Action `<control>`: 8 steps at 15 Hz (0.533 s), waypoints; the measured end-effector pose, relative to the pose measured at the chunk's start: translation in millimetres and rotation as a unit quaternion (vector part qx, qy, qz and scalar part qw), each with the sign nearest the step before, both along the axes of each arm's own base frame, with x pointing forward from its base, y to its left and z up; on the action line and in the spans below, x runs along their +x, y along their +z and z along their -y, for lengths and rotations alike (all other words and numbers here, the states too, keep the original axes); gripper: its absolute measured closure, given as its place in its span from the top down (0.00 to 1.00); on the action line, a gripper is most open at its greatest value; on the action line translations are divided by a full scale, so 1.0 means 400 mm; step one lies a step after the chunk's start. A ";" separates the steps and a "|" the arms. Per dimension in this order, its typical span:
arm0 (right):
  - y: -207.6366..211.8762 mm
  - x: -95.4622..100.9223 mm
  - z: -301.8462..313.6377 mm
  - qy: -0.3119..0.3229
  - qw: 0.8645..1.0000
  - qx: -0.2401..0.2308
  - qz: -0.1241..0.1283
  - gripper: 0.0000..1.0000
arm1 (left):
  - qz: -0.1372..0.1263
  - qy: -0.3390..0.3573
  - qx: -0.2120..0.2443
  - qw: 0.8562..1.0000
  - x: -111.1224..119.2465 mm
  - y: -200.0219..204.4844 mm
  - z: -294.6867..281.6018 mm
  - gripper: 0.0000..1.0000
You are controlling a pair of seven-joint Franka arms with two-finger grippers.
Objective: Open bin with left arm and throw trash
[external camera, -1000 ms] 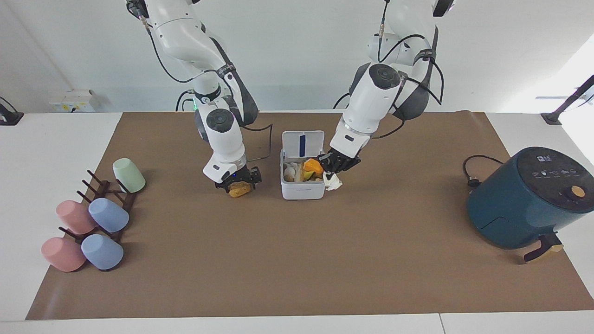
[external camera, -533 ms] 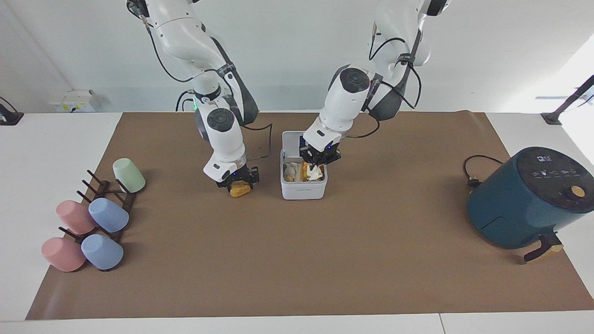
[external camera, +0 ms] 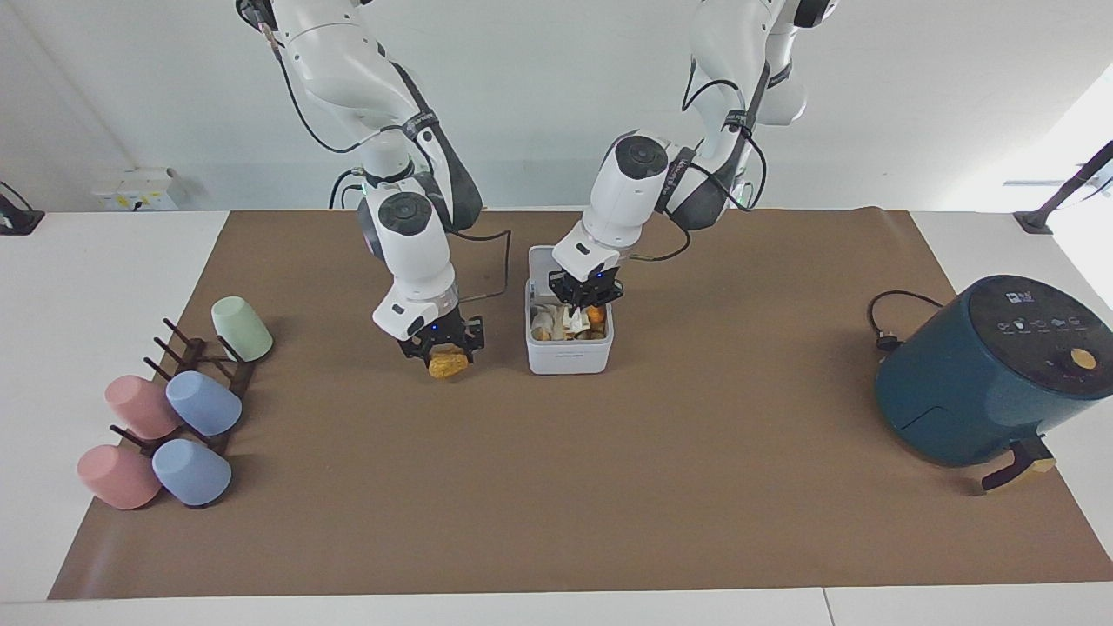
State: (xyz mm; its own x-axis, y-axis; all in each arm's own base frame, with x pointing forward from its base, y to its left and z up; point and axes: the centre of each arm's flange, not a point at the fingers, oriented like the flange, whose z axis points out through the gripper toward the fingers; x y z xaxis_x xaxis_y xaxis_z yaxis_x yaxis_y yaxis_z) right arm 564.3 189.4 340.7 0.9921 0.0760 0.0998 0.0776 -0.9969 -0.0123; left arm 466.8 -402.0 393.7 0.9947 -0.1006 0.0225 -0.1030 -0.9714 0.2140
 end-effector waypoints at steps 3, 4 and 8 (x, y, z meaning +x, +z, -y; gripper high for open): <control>0.096 0.026 -0.020 -0.042 0.999 0.004 -0.005 0.76 | 0.000 0.002 0.000 1.000 0.003 -0.001 -0.004 0.43; 0.132 0.034 -0.033 -0.058 0.998 0.019 -0.012 0.76 | 0.001 0.003 0.000 1.000 0.005 0.001 -0.005 0.53; 0.236 0.059 -0.068 -0.104 0.992 0.063 -0.015 0.76 | -0.011 0.009 -0.002 1.000 0.020 0.054 -0.011 0.98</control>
State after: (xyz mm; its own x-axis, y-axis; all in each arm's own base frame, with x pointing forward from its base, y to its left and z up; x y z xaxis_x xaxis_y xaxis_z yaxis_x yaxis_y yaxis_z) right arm 587.9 216.5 435.2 0.9877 -0.1416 0.0664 -0.1315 -0.9817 -0.1379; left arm 475.0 -397.4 415.4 0.9966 -0.0825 0.0005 -0.0806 -0.9720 0.2206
